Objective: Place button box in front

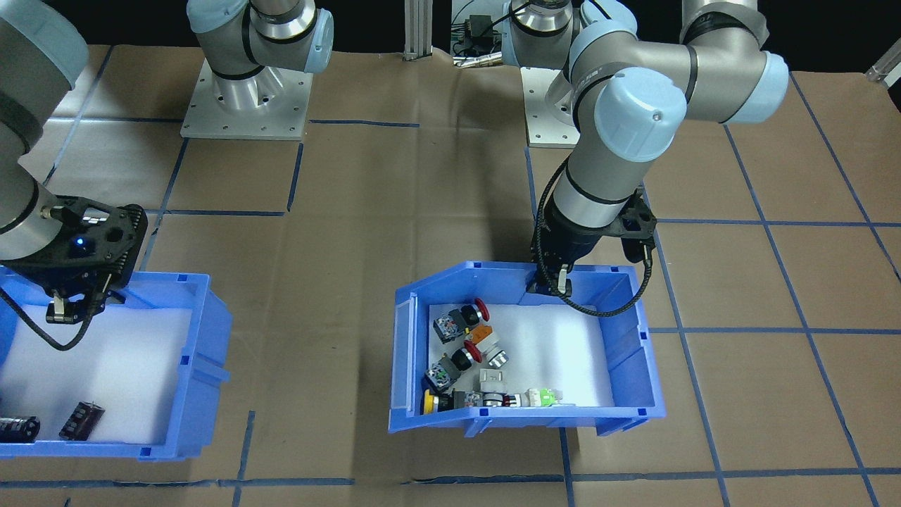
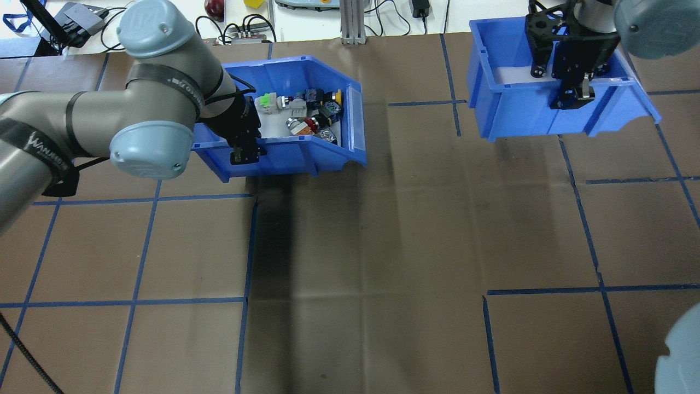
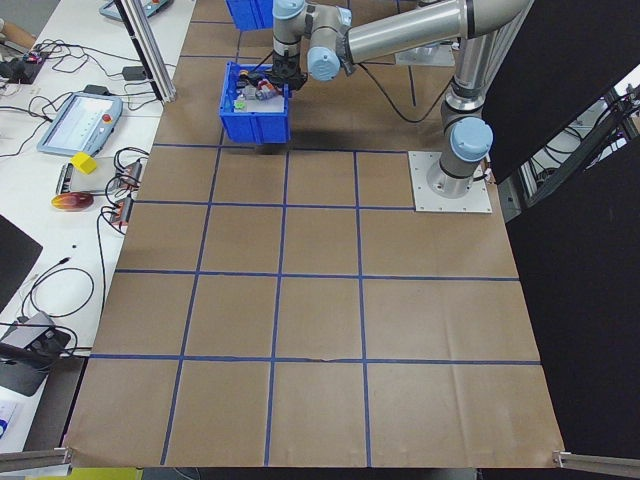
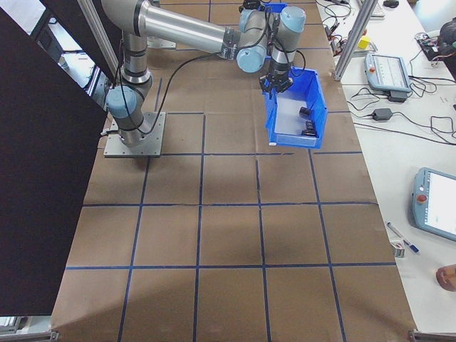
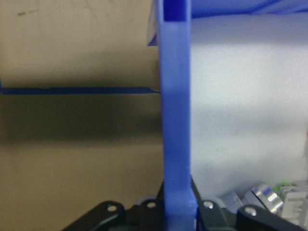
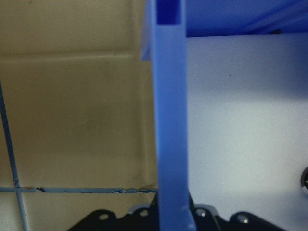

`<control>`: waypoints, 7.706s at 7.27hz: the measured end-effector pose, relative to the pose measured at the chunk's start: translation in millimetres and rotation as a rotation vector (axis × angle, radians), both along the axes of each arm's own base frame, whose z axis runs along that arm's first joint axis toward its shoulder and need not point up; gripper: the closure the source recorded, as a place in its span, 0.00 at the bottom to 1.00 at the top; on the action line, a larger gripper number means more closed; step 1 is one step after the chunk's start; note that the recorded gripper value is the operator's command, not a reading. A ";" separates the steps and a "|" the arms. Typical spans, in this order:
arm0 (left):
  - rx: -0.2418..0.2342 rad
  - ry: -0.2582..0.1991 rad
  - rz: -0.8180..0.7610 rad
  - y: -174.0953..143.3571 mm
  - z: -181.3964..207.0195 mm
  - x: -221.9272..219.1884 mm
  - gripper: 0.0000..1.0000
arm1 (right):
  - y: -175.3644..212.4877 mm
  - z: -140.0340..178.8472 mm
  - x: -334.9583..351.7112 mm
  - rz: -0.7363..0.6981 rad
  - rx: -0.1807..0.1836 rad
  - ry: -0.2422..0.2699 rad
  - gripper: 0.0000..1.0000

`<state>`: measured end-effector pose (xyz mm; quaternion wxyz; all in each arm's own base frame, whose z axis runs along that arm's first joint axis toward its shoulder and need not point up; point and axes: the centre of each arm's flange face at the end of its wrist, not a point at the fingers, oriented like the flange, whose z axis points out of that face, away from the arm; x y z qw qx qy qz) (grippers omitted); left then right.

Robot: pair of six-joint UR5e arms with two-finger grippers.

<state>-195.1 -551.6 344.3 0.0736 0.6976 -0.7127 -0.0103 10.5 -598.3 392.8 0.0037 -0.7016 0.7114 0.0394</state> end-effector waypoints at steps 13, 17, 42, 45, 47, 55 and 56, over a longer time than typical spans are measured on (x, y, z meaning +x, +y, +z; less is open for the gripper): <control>-0.096 -0.131 0.023 -39.2 -18.0 -134.4 0.19 | 111.3 -34.9 -25.6 0.012 -0.004 -0.031 0.95; -0.005 -0.210 -0.441 60.6 100.8 -65.9 0.01 | 171.8 -32.1 3.6 0.014 -0.017 -0.038 0.95; -0.130 -0.216 -1.610 107.5 126.3 106.0 0.01 | 320.6 -112.8 314.5 0.014 -0.070 -0.048 0.00; -0.130 -0.216 -1.609 107.6 126.0 106.5 0.01 | 302.7 -68.3 316.9 -0.017 -0.129 -0.083 0.00; -0.130 -0.217 -1.608 107.5 126.3 106.7 0.01 | 275.7 -20.1 308.6 -0.095 -0.126 -0.076 0.00; -0.100 -0.141 -1.544 127.2 128.9 99.5 0.01 | 124.5 99.0 101.0 -1.271 -0.208 -0.068 0.00; -0.079 -0.123 -1.503 133.8 130.9 98.3 0.01 | 116.4 103.9 97.4 -1.384 -0.192 -0.058 0.00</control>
